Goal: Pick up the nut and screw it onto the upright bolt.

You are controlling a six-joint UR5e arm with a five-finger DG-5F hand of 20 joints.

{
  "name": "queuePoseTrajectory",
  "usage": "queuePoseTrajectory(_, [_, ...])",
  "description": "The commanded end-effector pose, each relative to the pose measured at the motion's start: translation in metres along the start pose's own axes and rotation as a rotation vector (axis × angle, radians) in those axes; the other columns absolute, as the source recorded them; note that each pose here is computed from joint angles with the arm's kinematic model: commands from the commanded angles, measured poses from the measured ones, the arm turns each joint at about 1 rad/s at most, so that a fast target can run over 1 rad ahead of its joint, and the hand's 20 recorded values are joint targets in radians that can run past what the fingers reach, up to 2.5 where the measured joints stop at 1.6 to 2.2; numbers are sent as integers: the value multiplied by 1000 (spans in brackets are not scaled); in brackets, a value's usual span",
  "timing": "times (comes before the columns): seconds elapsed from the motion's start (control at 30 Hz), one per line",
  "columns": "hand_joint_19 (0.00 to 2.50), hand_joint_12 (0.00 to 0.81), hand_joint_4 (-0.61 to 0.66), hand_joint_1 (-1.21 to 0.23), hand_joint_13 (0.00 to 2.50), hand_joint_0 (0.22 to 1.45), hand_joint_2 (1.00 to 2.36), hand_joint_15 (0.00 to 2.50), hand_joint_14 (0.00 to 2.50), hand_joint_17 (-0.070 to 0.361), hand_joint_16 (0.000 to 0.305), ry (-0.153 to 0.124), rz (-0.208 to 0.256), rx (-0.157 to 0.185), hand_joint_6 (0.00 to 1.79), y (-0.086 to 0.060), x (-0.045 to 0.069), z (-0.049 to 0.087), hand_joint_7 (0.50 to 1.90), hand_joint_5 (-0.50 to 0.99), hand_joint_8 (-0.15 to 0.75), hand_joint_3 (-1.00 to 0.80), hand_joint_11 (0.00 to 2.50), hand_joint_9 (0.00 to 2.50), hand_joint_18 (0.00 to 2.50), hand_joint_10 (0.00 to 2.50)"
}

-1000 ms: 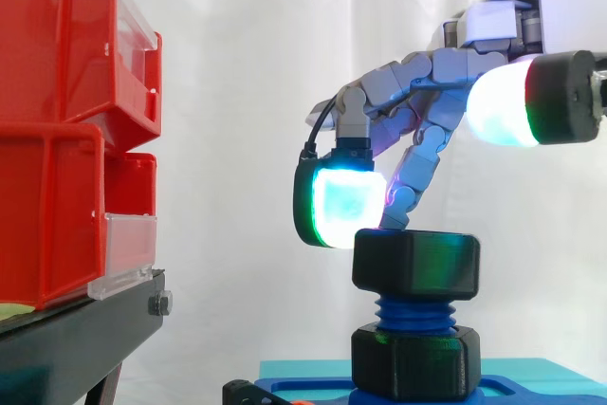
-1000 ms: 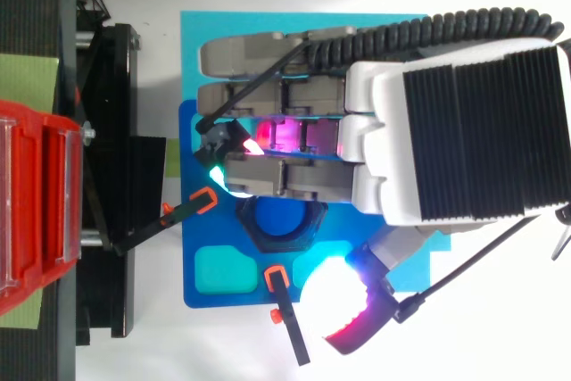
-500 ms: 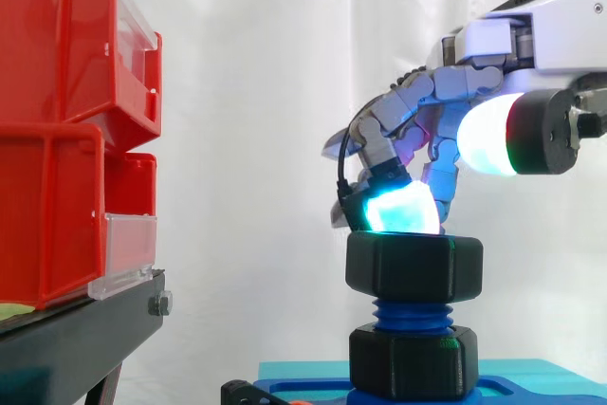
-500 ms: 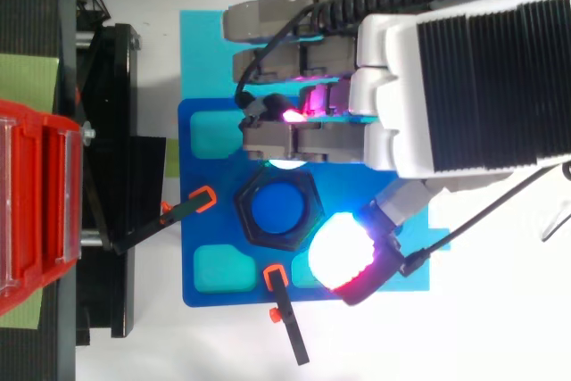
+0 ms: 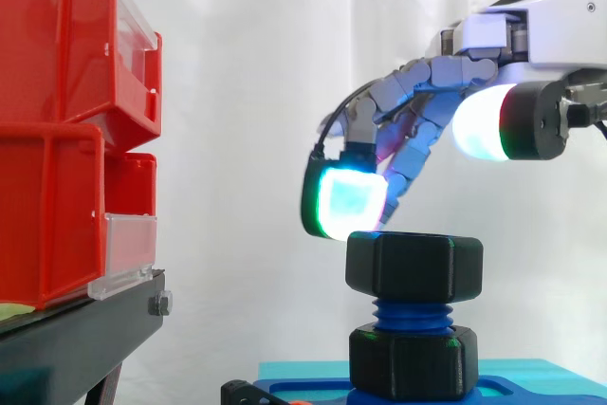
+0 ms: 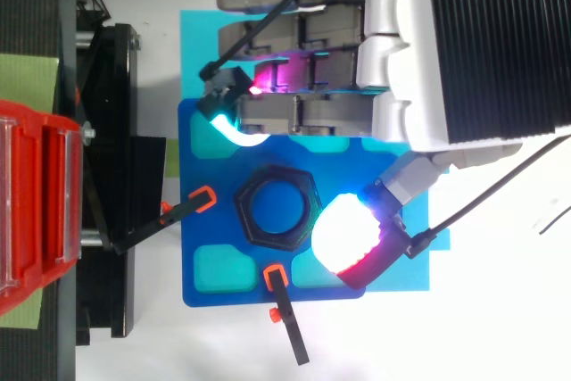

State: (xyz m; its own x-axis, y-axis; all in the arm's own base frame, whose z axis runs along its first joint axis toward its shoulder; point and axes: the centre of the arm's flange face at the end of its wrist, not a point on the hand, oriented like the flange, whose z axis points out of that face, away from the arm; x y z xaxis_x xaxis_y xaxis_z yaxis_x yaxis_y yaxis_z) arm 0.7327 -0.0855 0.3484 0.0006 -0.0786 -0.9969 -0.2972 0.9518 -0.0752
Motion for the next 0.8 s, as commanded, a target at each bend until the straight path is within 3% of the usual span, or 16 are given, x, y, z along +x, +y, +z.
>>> queuePoseTrajectory(0.0, [0,259,157,-154,495,515,1000,0,0,59,26,-21,-6,-1,502,1,-2,3,667,-127,216,-500,0,818,155,0])
queuePoseTrajectory(0.37, [0,300,155,-116,224,500,1000,0,0,75,34,-30,-5,10,501,26,-5,17,610,-126,197,-500,0,634,0,0])
queuePoseTrajectory(0.57, [0,316,172,-91,148,491,1000,0,0,81,36,-1,14,11,501,40,9,25,629,-117,201,-500,0,564,0,0])
queuePoseTrajectory(0.6, [0,316,175,-91,148,491,1000,0,0,81,36,8,24,9,501,43,15,28,633,-115,200,-500,0,563,0,0])
queuePoseTrajectory(0.77, [0,317,194,-87,149,490,1000,0,0,81,36,23,47,4,502,49,16,29,722,-96,206,-500,0,555,0,0])
